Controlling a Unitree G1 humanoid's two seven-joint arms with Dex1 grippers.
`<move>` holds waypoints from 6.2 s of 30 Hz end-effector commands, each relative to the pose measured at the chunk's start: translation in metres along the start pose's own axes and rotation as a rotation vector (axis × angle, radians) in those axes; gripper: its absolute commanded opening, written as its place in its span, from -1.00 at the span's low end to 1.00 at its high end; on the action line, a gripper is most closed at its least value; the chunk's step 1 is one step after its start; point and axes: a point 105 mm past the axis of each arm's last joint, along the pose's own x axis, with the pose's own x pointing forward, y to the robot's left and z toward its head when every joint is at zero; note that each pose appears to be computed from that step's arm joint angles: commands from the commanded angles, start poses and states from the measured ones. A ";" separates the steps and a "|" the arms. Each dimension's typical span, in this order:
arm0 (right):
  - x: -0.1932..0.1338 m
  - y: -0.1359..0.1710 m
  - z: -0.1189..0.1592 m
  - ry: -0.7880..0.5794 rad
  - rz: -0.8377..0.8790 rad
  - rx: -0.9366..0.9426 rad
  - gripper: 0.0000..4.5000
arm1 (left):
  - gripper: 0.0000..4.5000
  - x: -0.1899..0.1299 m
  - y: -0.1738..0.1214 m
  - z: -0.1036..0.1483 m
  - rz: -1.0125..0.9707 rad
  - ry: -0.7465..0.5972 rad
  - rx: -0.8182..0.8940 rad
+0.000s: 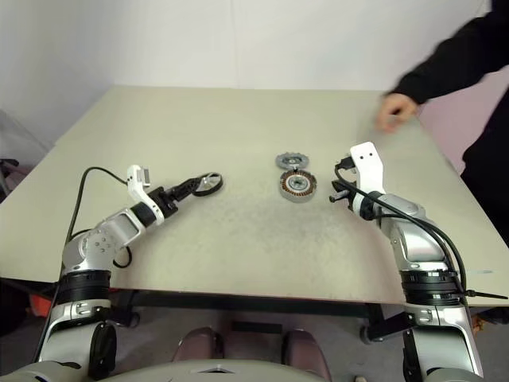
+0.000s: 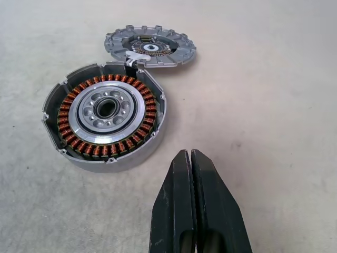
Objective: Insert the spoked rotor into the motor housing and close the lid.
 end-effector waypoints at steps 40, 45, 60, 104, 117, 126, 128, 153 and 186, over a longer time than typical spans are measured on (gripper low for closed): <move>0.031 0.031 0.018 0.192 0.537 -1.036 -0.05 | 0.96 0.031 -0.067 0.016 -0.203 -0.006 0.594; 0.039 0.026 0.016 0.230 0.550 -1.091 -0.05 | 0.96 0.030 -0.065 0.014 -0.196 -0.004 0.591; 0.047 0.030 0.012 0.262 0.625 -1.167 -0.87 | 0.96 0.027 -0.058 0.013 -0.163 -0.003 0.588; 0.000 0.069 0.043 0.094 0.706 -1.225 -0.94 | 0.96 0.028 -0.056 0.006 -0.151 0.008 0.570; -0.024 0.107 0.012 0.093 0.831 -1.181 -0.94 | 0.96 0.027 -0.054 0.007 -0.147 0.009 0.573; -0.020 0.105 0.001 0.125 0.823 -1.175 -0.94 | 0.96 0.028 -0.054 0.008 -0.147 0.011 0.574; -0.020 0.105 0.000 0.130 0.830 -1.172 -0.94 | 0.96 0.028 -0.053 0.009 -0.146 0.010 0.574; 0.000 0.096 0.038 -0.019 0.570 -0.833 -0.57 | 0.96 0.031 -0.054 0.007 -0.148 0.013 0.557; 0.013 0.112 -0.015 0.084 0.528 -0.641 -0.97 | 0.96 0.033 -0.051 0.010 -0.147 0.026 0.568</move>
